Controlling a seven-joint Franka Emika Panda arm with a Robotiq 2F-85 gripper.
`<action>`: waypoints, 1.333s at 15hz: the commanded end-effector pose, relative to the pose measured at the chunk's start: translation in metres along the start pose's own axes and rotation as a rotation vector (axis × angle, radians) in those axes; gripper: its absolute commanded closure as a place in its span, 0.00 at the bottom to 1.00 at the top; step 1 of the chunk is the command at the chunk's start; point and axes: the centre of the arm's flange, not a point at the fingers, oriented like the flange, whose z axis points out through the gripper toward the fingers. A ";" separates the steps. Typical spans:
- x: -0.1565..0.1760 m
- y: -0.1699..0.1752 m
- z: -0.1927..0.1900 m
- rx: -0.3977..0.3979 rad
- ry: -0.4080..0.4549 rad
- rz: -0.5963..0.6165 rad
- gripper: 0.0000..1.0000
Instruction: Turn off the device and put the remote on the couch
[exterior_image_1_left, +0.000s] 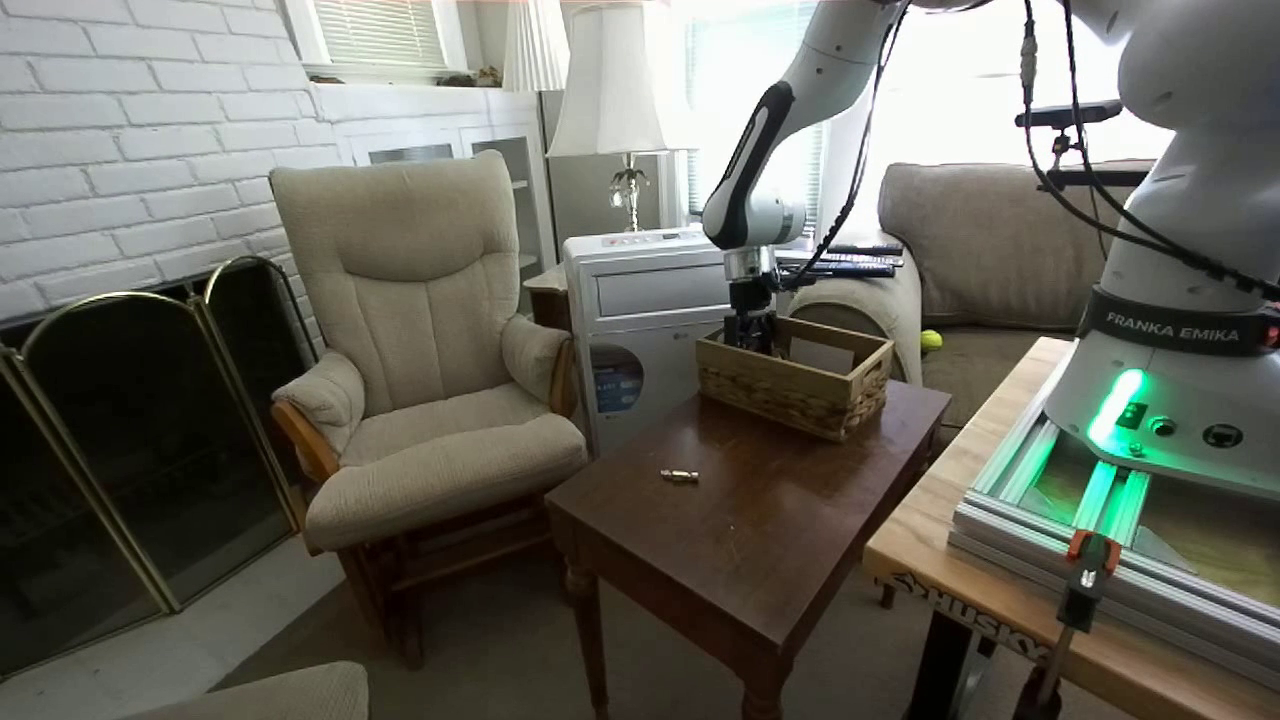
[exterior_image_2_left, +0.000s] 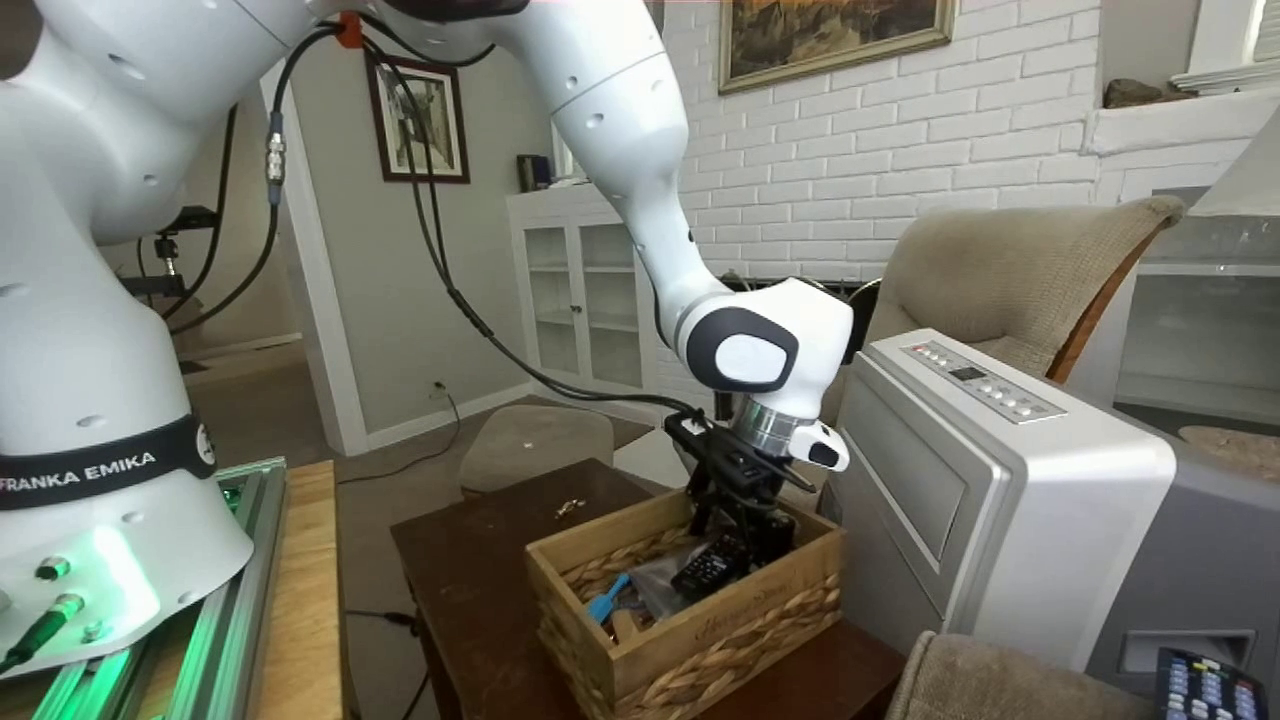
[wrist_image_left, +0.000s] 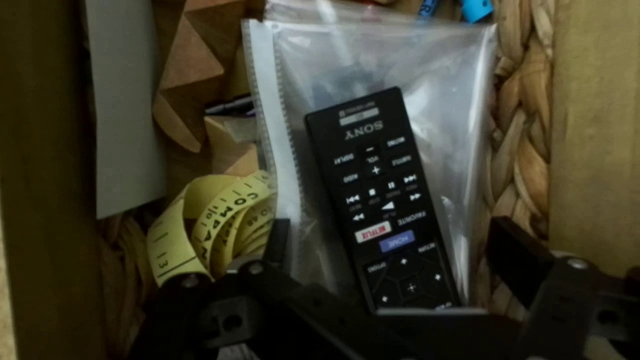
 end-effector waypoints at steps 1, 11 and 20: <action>0.005 0.000 -0.005 0.026 -0.008 0.024 0.00; 0.007 -0.006 0.000 0.010 -0.009 0.021 0.29; 0.008 -0.009 0.003 -0.002 -0.007 0.023 0.28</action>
